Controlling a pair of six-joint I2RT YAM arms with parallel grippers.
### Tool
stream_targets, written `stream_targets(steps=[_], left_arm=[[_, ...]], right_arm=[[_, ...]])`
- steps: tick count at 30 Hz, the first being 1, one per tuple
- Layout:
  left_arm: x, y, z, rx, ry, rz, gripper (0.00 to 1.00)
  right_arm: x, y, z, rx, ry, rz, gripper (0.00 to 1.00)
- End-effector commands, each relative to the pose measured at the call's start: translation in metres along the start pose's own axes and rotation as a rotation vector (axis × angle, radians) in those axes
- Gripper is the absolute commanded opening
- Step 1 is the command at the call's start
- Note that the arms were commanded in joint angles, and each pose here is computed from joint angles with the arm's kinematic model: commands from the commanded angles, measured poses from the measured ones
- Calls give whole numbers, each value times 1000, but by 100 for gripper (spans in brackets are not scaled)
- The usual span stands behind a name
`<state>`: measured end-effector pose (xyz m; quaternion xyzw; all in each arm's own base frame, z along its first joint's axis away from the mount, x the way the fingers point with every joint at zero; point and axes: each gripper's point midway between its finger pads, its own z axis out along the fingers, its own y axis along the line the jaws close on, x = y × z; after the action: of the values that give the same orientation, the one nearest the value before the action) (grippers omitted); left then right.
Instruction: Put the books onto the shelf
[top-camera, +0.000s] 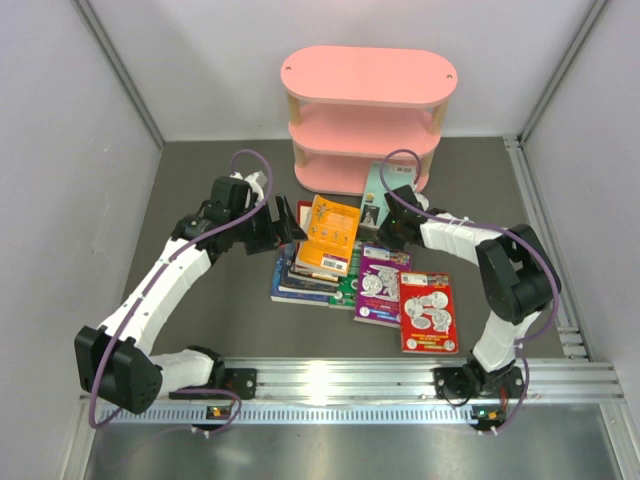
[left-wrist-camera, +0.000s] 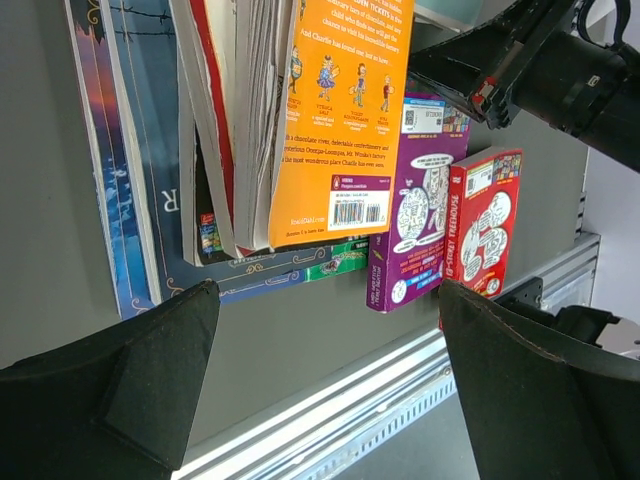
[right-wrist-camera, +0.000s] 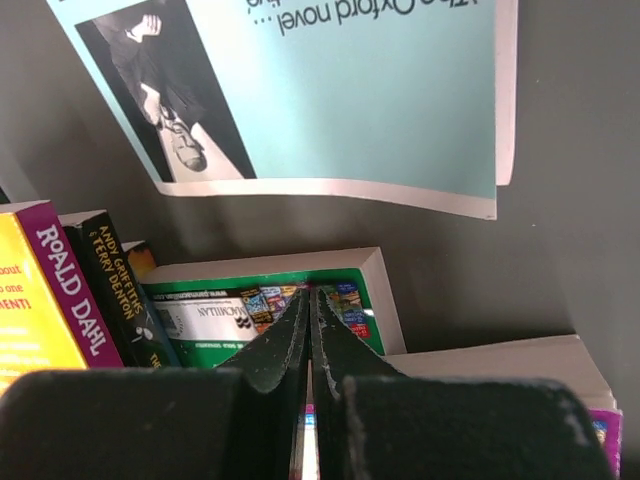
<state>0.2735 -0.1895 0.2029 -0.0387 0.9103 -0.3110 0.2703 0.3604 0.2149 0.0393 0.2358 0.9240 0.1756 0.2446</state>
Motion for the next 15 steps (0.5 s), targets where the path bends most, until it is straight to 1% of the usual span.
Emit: stream_targets(steps=[1,8,11,15], left_arm=[[-9,-7,-3,32,-29,20,96],[-9,-9,-5,43,-28,20,96],[-11,-9,-7,36,-31,33,96],[-14,-7,-10,17,-26,47,96]], right_arm=[[18,-20,10,67,24,-36,0],[-13,3,38,73,-41,-19,0],[-25,4,49,108,-79,-12,0],[-28,-5,59,165,-105,-5,0]])
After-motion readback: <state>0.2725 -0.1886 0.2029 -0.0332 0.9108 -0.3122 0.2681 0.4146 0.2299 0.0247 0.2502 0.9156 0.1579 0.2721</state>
